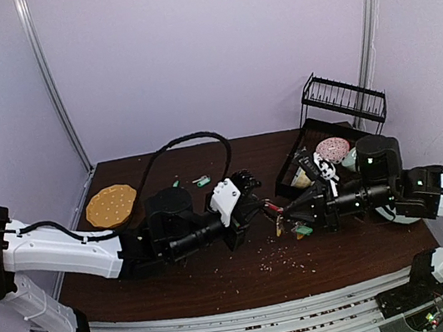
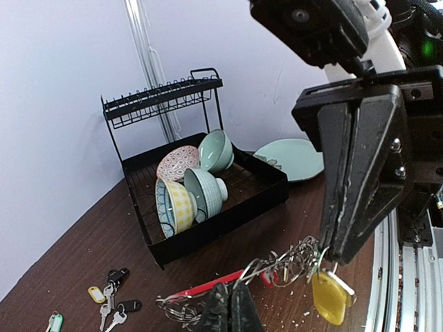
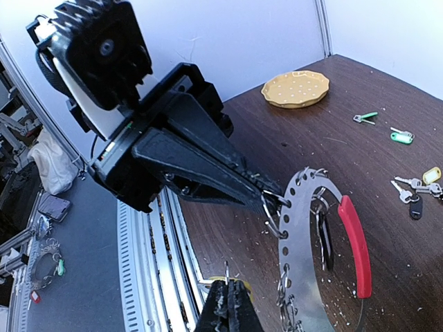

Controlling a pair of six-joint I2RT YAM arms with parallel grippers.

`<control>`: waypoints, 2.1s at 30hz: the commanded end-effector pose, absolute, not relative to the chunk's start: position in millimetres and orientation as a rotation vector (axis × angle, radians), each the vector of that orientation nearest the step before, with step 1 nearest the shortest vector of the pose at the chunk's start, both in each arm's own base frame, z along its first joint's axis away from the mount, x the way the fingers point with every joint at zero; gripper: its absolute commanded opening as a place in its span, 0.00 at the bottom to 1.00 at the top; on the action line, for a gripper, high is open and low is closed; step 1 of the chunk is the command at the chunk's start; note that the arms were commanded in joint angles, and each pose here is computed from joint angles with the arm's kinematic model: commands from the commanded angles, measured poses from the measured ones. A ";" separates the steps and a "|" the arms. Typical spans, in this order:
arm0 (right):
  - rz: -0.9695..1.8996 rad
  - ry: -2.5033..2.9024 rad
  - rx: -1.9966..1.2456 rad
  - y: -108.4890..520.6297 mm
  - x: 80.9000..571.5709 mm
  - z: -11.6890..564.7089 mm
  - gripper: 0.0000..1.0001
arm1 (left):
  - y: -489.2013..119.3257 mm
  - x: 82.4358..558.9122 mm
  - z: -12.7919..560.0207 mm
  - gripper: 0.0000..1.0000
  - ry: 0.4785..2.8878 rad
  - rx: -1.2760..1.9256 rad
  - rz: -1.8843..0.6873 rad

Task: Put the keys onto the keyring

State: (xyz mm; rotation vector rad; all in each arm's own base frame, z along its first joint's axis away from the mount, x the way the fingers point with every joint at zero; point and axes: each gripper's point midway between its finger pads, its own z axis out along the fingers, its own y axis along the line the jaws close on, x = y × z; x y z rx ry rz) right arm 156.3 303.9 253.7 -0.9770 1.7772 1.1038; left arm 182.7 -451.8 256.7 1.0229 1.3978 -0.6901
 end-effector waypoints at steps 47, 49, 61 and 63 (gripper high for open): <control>1.083 1.855 -0.693 308.0 207.4 252.5 0.00 | -456.6 171.3 284.6 0.00 1.311 0.989 -0.672; 1.081 1.872 -0.677 306.4 210.6 249.4 0.00 | -455.1 170.4 286.9 0.00 1.297 0.984 -0.673; 1.108 1.876 -0.679 304.4 208.9 245.7 0.00 | -452.4 174.9 265.9 0.00 1.335 1.003 -0.597; 1.128 1.886 -0.699 307.5 206.5 242.9 0.00 | -448.6 170.5 267.8 0.00 1.302 0.996 -0.620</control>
